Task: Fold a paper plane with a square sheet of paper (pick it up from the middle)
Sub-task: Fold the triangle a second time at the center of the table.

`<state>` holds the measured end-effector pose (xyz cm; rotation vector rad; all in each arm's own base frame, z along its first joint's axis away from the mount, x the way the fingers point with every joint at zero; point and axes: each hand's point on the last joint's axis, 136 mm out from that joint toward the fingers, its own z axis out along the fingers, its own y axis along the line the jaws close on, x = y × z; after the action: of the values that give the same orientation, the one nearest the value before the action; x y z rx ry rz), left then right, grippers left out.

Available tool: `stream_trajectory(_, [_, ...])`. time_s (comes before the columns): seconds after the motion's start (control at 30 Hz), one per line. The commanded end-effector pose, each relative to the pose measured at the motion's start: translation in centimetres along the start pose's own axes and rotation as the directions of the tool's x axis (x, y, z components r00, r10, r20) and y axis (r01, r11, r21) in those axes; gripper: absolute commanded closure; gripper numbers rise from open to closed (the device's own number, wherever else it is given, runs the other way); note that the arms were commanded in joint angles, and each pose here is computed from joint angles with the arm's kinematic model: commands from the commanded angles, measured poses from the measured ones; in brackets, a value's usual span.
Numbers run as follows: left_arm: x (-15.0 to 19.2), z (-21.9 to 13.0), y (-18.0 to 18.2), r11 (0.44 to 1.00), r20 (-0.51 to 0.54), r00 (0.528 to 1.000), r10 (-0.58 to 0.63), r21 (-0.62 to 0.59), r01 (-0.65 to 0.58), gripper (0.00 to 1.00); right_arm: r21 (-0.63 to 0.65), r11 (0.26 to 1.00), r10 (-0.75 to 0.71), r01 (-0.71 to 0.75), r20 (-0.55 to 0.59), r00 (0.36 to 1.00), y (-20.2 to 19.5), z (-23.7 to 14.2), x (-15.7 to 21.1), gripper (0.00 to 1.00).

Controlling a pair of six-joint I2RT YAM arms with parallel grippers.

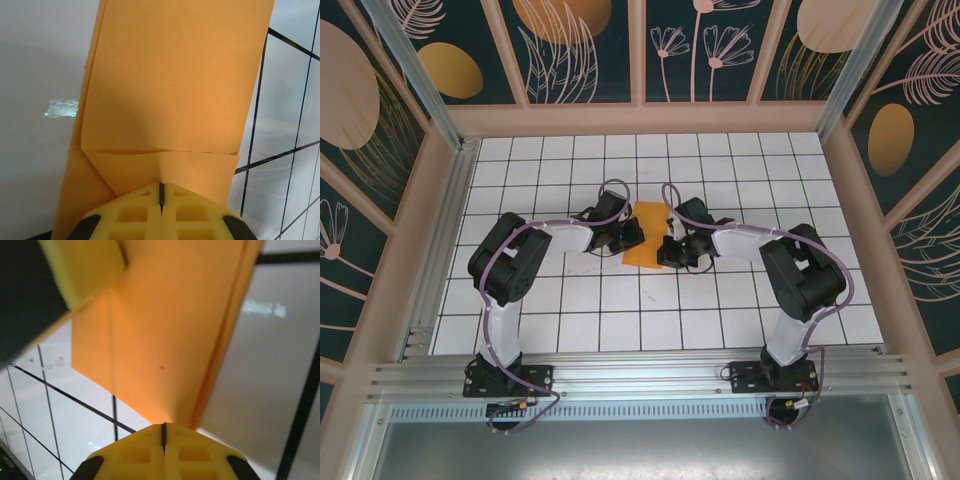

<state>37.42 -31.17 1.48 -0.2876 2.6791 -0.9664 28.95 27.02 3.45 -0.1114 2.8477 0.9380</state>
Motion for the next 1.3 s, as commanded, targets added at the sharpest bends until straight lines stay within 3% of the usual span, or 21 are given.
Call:
stream_trajectory(0.0, [1.7,1.4,3.9,0.993,-0.048,0.997,-0.060,-0.100,0.055,0.98,0.001,1.000,-0.005,0.005,0.027,1.000,0.9,-0.1,-2.0,1.00])
stream_trajectory(0.4, [1.9,1.5,4.5,0.989,-0.048,0.994,-0.103,-0.116,0.097,1.00,0.047,0.999,-0.009,0.011,-0.045,0.999,0.2,3.1,-2.5,1.00])
stream_trajectory(0.9, [2.0,1.4,5.1,0.984,-0.035,0.992,-0.121,-0.134,0.115,0.99,0.144,0.989,0.051,-0.020,-0.214,0.975,-4.7,-0.2,7.6,1.00])
stream_trajectory(1.03, [1.3,1.1,3.4,0.992,-0.032,0.995,-0.095,-0.084,0.092,0.96,0.080,0.997,0.004,0.001,-0.073,0.997,-2.0,-2.7,4.4,0.98])
stream_trajectory(1.17, [-0.8,-1.0,-2.1,0.996,0.006,0.999,-0.048,0.074,0.048,0.83,-0.011,0.999,0.052,-0.051,0.211,0.976,-1.0,-7.3,-2.1,0.75])
stream_trajectory(1.27, [-2.2,-3.1,-5.4,0.985,0.053,0.998,-0.034,0.173,0.025,0.71,-0.034,0.998,0.064,-0.057,0.287,0.956,-1.6,-8.1,-4.8,0.59])
